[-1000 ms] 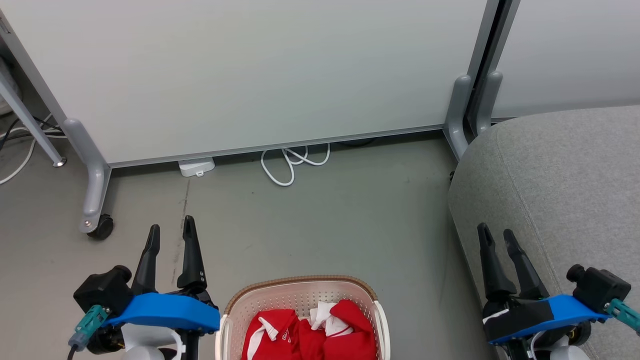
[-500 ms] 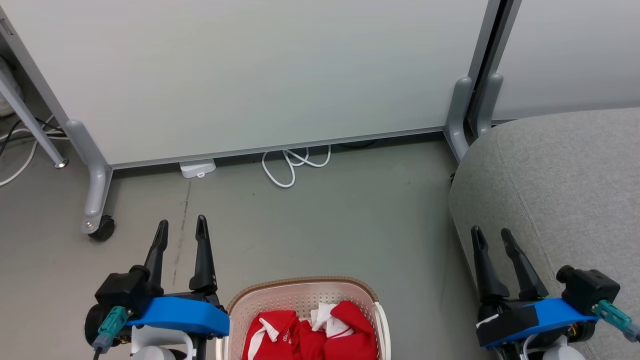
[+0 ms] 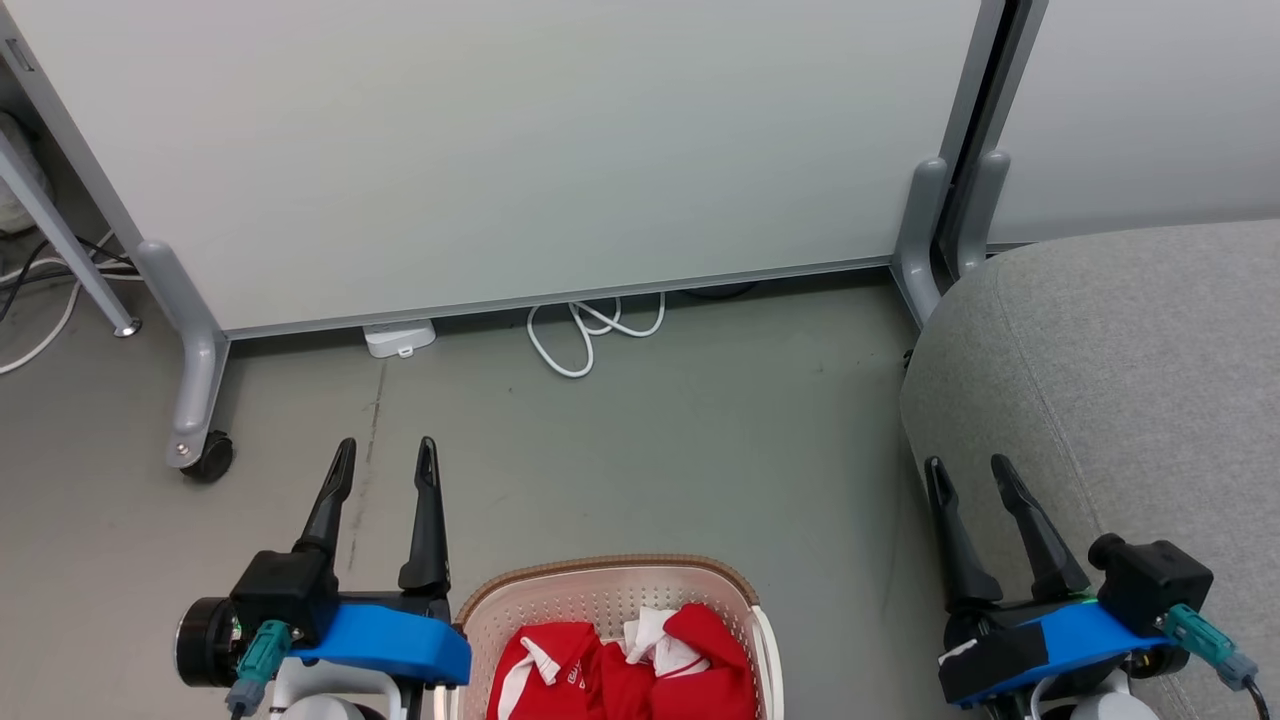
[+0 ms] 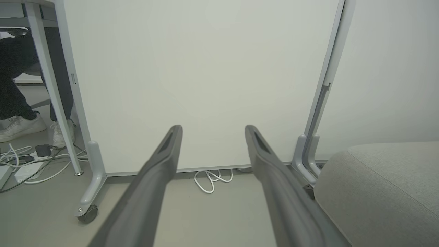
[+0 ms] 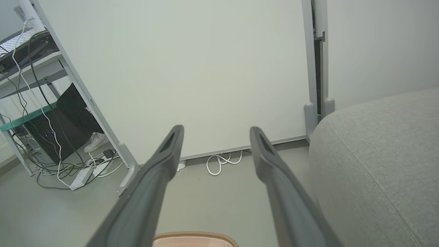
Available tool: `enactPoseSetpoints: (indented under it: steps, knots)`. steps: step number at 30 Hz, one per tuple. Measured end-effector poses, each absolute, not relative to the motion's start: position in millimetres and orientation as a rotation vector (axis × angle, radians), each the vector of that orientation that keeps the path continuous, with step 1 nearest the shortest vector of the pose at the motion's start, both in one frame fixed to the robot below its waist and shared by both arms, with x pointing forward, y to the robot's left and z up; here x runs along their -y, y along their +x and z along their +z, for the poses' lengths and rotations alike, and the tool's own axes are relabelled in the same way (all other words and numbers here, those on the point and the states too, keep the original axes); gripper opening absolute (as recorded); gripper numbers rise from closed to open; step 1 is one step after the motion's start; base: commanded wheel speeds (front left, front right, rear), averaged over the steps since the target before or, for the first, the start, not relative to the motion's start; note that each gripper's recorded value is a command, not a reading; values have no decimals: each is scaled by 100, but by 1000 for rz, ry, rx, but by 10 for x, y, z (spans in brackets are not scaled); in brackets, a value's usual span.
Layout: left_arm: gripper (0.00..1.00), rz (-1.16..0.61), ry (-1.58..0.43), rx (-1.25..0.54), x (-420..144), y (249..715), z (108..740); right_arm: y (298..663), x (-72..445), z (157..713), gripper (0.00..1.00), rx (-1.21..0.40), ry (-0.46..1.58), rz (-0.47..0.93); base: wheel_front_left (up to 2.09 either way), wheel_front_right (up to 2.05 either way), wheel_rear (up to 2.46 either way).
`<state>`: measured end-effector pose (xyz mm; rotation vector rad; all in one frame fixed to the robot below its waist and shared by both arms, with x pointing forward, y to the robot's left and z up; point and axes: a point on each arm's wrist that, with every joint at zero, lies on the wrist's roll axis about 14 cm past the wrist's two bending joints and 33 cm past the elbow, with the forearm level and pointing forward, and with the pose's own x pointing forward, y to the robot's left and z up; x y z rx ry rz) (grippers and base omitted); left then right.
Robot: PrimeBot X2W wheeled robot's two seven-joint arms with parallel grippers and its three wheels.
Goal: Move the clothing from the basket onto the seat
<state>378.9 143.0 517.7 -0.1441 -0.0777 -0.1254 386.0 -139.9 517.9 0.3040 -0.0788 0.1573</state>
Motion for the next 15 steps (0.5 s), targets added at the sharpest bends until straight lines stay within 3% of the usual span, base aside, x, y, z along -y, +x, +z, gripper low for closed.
enactPoseSetpoints:
  steps: [15]
  knots:
    - [100,-152,-44,99,-1376,3777,5177,3868,1311,5200,100,101,205,193,0,0,0]
